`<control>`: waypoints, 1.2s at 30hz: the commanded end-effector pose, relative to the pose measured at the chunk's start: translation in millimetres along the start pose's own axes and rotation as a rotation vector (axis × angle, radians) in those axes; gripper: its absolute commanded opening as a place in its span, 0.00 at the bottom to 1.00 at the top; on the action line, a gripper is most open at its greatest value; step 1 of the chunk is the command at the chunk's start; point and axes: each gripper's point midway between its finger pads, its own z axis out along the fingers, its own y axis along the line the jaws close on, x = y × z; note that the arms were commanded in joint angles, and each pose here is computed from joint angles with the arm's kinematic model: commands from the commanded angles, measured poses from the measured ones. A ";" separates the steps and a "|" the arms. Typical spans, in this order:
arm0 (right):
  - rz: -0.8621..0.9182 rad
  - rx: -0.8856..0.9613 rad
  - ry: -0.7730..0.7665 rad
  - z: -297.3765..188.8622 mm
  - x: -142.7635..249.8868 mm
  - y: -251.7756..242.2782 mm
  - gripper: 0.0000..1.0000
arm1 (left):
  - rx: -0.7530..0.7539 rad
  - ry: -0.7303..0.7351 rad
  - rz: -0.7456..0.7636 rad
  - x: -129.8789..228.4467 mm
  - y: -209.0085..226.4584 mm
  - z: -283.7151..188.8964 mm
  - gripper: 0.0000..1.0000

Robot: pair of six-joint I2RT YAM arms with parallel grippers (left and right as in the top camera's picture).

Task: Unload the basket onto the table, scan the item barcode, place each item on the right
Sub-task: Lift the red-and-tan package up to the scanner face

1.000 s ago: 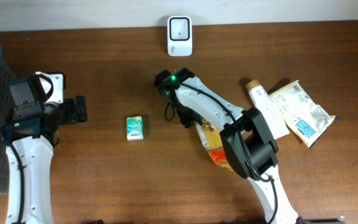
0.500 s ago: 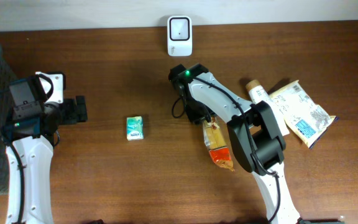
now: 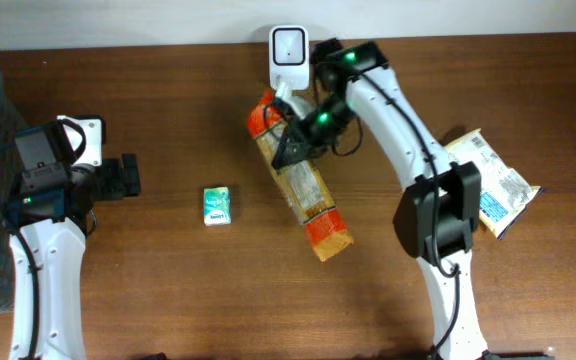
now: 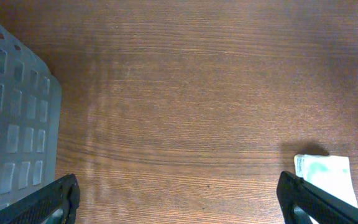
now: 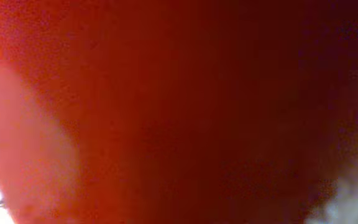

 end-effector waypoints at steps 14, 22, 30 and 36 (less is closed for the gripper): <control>0.102 -0.611 -0.371 -122.9 -32.7 56.5 0.04 | 0.004 -0.022 0.008 -7.3 0.5 -4.6 0.99; 0.101 -0.611 -0.371 -123.3 -32.5 57.2 0.04 | 0.004 -0.022 0.008 -7.2 0.5 -4.6 0.99; 0.072 -0.604 -0.380 -125.8 -32.4 61.0 0.04 | 0.004 -0.022 0.008 -7.2 0.5 -4.6 0.99; -0.007 0.083 -0.247 -91.6 -26.5 -32.0 0.04 | 0.004 -0.022 0.009 -7.3 0.5 -4.6 0.99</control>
